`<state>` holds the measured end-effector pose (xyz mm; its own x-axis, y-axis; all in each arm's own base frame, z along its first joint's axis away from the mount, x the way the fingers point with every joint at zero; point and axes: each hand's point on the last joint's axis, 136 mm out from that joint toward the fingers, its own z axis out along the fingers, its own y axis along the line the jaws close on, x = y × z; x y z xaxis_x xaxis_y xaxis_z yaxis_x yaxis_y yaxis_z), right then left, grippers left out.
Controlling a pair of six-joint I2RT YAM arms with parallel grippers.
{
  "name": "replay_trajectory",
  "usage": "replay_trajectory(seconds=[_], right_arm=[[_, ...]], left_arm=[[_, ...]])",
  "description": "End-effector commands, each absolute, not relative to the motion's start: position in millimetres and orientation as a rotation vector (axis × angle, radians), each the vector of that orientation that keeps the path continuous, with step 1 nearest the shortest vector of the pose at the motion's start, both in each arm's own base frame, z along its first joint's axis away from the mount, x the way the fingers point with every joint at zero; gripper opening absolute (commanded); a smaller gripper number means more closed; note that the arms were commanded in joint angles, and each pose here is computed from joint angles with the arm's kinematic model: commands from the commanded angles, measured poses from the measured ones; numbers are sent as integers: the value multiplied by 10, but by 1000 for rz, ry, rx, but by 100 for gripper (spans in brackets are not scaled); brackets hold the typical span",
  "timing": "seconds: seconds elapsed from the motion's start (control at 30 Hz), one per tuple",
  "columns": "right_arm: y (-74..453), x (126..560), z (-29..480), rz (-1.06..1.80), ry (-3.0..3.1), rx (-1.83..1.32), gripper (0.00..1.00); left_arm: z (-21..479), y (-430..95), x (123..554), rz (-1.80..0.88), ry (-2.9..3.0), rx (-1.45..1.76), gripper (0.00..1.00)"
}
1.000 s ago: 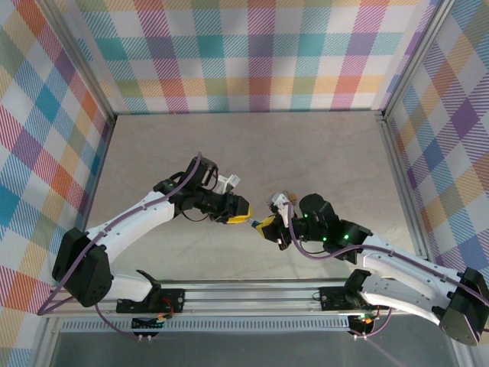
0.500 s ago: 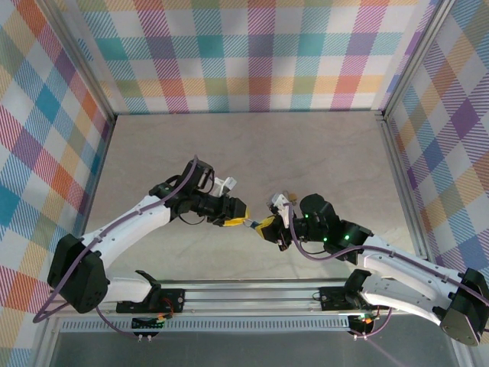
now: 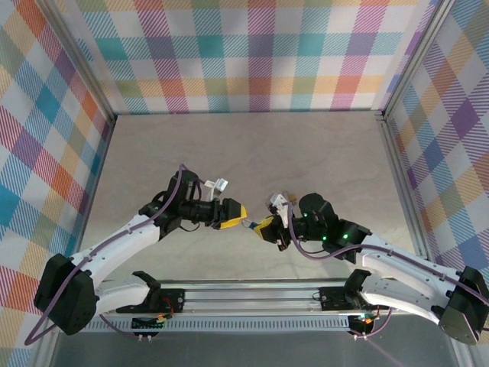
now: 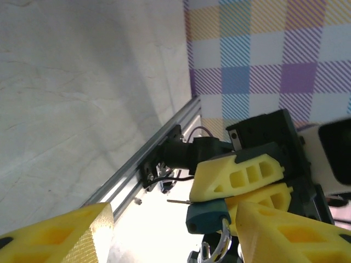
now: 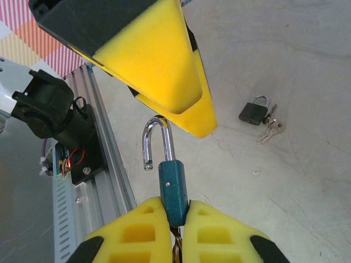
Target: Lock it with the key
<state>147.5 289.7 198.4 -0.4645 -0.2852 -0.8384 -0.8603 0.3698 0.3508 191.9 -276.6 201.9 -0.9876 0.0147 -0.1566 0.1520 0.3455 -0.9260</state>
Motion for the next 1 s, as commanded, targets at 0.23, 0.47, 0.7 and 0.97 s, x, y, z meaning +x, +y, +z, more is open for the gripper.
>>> replay_trajectory(seconds=[0.23, 0.47, 0.7, 0.97], right_arm=[[3003, 1478, 2224, 1124, 1867, -1004, 0], [2998, 1403, 2301, 1174, 1845, -1014, 0], [2988, 1306, 2364, 1227, 1812, -1036, 0], [3020, 1247, 2362, 1271, 1807, -1065, 0]], left_arm=[[2607, -2765, 1721, -1937, 2183, 370, 57], [2491, -2735, 1620, -1922, 2260, 393, 47], [2332, -2664, 1520, -1807, 2396, 462, 47], [2280, -2677, 1577, -1773, 2412, 470, 50]])
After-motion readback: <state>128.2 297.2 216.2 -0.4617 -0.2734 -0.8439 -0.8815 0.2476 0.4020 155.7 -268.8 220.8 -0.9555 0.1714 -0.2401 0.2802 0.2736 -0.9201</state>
